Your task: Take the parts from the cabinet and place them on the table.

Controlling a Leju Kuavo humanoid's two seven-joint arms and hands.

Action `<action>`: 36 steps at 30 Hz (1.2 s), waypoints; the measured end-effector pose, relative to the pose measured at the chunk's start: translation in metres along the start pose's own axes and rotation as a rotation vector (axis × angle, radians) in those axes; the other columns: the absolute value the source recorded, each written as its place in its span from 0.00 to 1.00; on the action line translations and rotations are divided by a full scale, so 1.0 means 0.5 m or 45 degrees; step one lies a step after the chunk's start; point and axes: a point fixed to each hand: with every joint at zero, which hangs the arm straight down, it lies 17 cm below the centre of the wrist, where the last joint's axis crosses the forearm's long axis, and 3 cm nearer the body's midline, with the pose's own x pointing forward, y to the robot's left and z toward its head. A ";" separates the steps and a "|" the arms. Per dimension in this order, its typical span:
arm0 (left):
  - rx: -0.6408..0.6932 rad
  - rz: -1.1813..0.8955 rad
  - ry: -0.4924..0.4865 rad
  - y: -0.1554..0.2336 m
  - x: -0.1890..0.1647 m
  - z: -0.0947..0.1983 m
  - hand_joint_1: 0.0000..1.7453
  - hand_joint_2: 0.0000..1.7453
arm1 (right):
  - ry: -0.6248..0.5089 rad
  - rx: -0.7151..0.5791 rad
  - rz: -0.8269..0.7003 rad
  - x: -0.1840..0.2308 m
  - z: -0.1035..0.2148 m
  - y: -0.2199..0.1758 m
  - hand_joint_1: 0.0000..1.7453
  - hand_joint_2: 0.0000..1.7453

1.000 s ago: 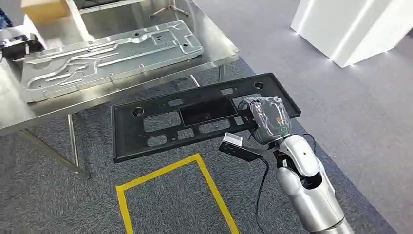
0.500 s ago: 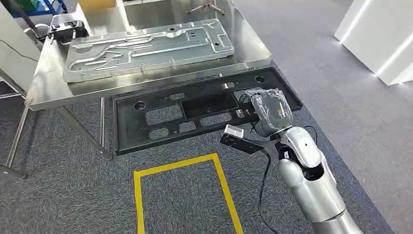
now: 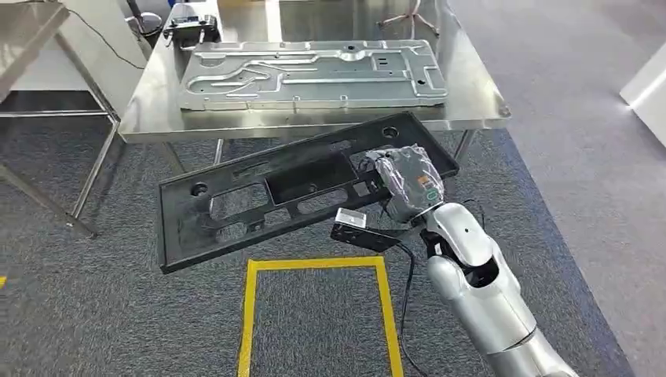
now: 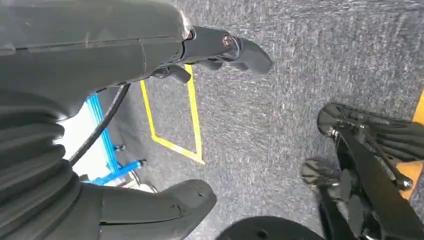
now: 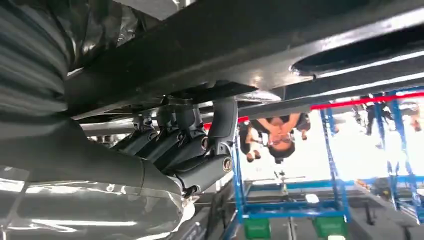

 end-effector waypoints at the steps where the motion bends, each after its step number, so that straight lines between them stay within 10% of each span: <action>1: 0.002 -0.005 -0.002 0.003 -0.001 0.001 0.00 1.00 | 0.000 -0.008 0.004 -0.002 -0.003 -0.004 1.00 1.00; 36: -0.070 -0.021 -0.010 -0.023 -0.007 0.013 0.00 1.00 | 0.099 -0.014 0.081 -0.103 0.028 -0.032 1.00 1.00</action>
